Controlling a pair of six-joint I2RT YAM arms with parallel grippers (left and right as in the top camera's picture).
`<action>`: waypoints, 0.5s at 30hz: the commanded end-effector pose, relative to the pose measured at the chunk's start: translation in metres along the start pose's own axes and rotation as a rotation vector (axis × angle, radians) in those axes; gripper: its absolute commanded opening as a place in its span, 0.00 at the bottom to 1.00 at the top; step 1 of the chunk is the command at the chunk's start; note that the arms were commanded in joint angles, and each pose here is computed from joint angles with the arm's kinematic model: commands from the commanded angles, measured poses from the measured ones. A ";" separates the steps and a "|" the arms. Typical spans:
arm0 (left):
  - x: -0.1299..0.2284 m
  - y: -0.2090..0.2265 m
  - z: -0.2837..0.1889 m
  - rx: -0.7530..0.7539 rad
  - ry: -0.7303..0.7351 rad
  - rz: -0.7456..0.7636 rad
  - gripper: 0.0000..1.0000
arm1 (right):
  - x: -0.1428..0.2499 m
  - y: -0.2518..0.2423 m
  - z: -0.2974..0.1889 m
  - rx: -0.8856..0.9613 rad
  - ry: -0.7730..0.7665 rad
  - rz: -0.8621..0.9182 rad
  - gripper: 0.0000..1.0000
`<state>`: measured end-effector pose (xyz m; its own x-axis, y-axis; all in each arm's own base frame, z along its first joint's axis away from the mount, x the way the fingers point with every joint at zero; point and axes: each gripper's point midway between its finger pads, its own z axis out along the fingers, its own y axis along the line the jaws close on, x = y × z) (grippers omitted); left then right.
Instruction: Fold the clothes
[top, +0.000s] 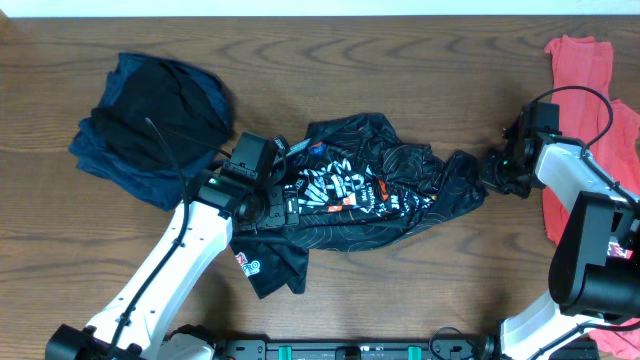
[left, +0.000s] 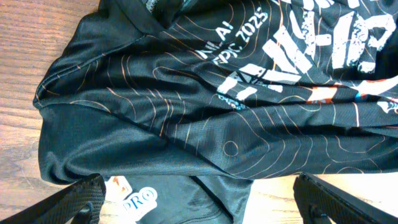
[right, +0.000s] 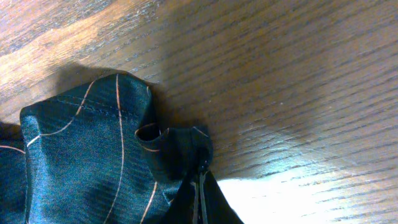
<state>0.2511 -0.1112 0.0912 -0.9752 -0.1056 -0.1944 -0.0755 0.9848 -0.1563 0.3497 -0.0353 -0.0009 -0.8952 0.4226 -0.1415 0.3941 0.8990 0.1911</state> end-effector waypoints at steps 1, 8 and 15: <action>0.001 0.005 0.002 -0.016 0.002 0.006 0.98 | -0.011 -0.001 -0.009 -0.009 -0.031 0.020 0.01; 0.001 0.005 0.002 -0.016 0.002 0.006 0.98 | -0.038 -0.010 -0.069 0.020 -0.182 0.041 0.01; 0.001 0.005 0.002 -0.015 0.002 0.006 0.98 | -0.021 -0.028 -0.093 0.125 -0.171 0.039 0.01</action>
<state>0.2512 -0.1112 0.0912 -0.9752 -0.1053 -0.1948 -0.0751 0.9848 -0.1564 0.3455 -0.0686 0.0840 -0.8343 0.4609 -0.3025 0.4393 0.8873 0.1404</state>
